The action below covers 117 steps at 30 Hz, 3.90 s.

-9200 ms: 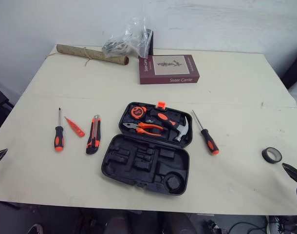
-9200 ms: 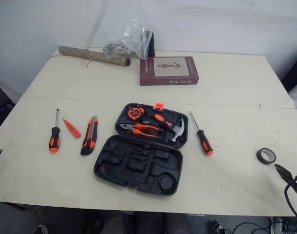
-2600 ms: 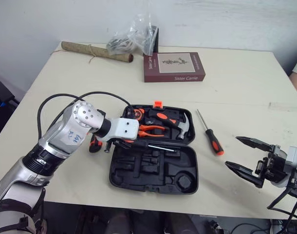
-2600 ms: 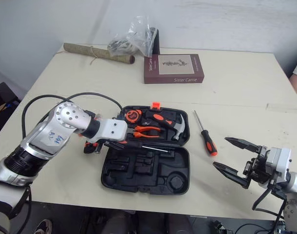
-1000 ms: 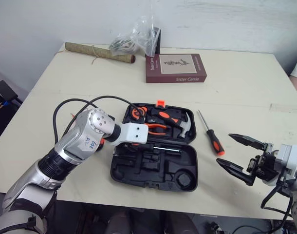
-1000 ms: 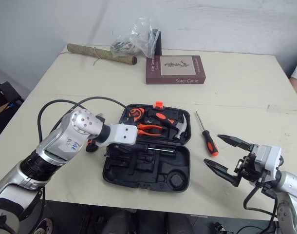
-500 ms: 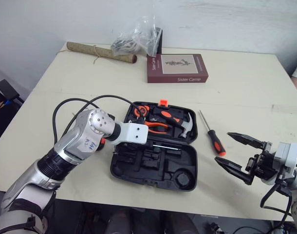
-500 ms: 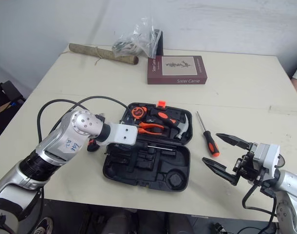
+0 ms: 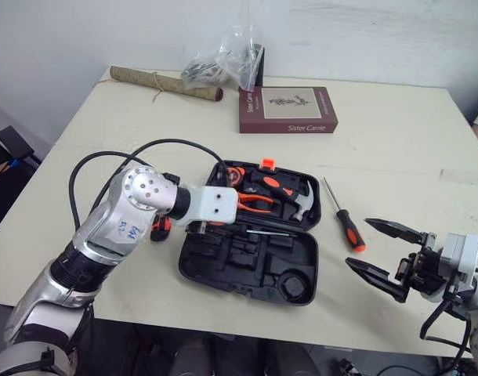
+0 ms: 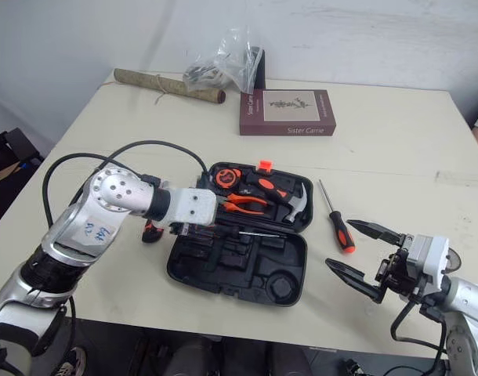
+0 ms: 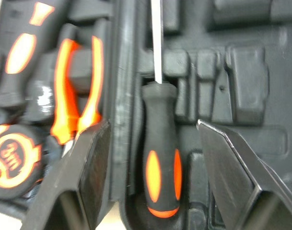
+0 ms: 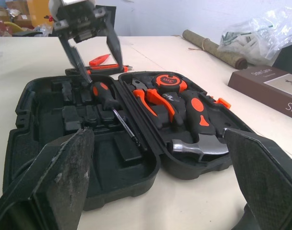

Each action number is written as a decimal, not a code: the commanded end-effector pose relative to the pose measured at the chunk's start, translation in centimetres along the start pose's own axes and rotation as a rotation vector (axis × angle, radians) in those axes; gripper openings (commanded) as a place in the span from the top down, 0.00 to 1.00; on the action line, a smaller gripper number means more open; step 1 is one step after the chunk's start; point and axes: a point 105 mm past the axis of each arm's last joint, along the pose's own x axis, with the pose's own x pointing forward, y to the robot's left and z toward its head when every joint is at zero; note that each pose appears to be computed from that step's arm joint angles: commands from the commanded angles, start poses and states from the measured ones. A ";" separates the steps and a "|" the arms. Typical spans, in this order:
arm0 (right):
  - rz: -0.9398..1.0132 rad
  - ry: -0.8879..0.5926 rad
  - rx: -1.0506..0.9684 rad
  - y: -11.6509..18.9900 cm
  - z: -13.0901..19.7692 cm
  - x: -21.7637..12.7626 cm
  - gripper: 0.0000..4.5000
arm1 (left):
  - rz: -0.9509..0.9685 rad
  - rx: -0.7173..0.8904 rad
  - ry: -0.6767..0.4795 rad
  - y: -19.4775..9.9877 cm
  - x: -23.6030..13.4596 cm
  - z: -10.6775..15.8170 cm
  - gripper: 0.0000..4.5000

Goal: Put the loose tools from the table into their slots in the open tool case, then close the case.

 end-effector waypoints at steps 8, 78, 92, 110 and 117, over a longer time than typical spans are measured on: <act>0.000 -0.033 -0.023 -0.1 0.9 0.4 0.00 | 0.143 -0.353 -0.377 -0.5 0.1 -3.4 0.99; -0.632 0.270 0.070 -4.3 -2.0 -13.3 0.00 | 0.728 -0.524 -0.110 -4.8 -21.4 -14.5 0.01; -0.348 0.763 0.507 -2.4 -2.9 -0.7 0.00 | 0.169 -0.496 -0.461 -6.0 -10.8 -1.6 0.01; -0.627 0.808 0.450 -3.8 -8.0 0.9 0.28 | 0.102 -0.448 -0.466 -6.0 -9.7 -0.3 0.00; -0.715 0.670 0.415 -4.6 -7.6 0.4 0.78 | 0.006 -0.453 -0.490 -6.6 -9.5 0.4 0.00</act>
